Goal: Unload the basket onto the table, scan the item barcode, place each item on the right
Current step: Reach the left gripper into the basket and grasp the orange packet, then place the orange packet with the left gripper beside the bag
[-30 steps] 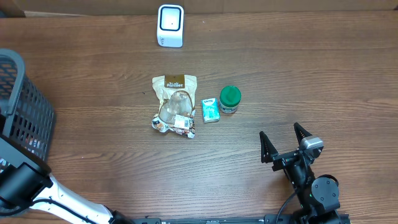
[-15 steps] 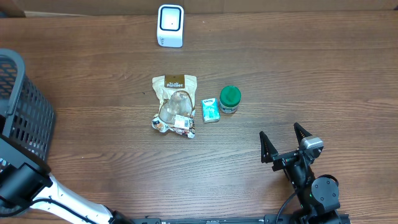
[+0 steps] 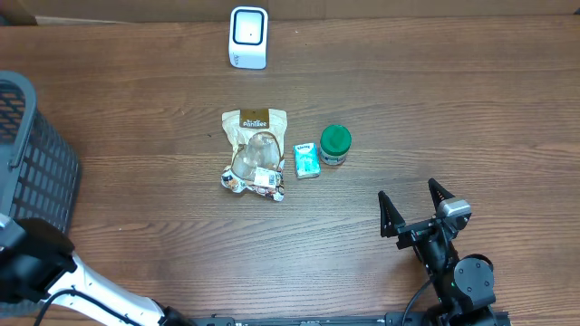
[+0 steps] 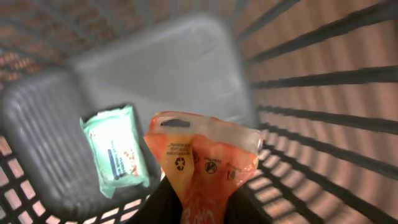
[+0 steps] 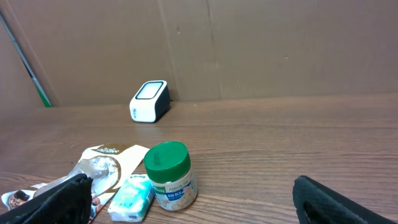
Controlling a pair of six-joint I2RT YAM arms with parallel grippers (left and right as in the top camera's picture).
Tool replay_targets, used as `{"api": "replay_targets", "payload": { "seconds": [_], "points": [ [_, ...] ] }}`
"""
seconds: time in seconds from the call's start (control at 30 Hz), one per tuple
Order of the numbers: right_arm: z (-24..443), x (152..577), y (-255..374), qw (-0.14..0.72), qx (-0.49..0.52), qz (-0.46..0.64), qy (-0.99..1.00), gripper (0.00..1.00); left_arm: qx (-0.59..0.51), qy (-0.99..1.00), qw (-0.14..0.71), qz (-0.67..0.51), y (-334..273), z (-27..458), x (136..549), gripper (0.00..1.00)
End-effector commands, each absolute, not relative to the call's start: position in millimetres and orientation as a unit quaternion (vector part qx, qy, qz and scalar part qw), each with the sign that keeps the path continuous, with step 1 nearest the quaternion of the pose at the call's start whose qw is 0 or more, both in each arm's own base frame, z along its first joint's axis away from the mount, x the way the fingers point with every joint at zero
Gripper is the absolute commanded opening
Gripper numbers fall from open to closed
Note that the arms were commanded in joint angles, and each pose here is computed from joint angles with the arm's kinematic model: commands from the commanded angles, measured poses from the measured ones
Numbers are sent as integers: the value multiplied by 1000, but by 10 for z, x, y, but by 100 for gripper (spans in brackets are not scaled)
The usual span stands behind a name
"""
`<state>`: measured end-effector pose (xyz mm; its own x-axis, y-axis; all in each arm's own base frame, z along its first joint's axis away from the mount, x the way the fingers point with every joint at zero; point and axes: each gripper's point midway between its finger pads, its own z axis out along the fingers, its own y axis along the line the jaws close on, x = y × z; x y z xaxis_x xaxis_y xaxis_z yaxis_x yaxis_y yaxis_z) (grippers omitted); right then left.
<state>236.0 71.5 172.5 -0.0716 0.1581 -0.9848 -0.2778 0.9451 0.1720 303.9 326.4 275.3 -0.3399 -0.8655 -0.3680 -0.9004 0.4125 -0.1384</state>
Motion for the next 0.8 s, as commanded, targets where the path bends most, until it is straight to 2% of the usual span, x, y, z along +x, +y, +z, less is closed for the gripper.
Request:
{"api": "replay_targets", "payload": {
  "seconds": [0.0,0.13,0.2,0.4,0.6,0.77],
  "points": [
    [1703,2362,708,682,-42,156,713,100,-506,810,295,20,2851,3492,3109,14],
    [1703,2362,708,682,-42,156,713,100,-443,825,350,-29,2267,3934,3166,15],
    [1703,2362,708,682,-42,156,713,100,-378,852,358,-60,1830,4063,3205,15],
    [1703,2362,708,682,-42,156,713,100,-194,909,361,-79,655,4176,3392,19],
    [1703,2362,708,682,-42,156,713,100,-63,954,269,-114,-412,3710,3465,19],
    [1703,2362,708,682,-42,156,713,100,-3,986,138,-93,-1026,2891,3309,19]
  ]
}}
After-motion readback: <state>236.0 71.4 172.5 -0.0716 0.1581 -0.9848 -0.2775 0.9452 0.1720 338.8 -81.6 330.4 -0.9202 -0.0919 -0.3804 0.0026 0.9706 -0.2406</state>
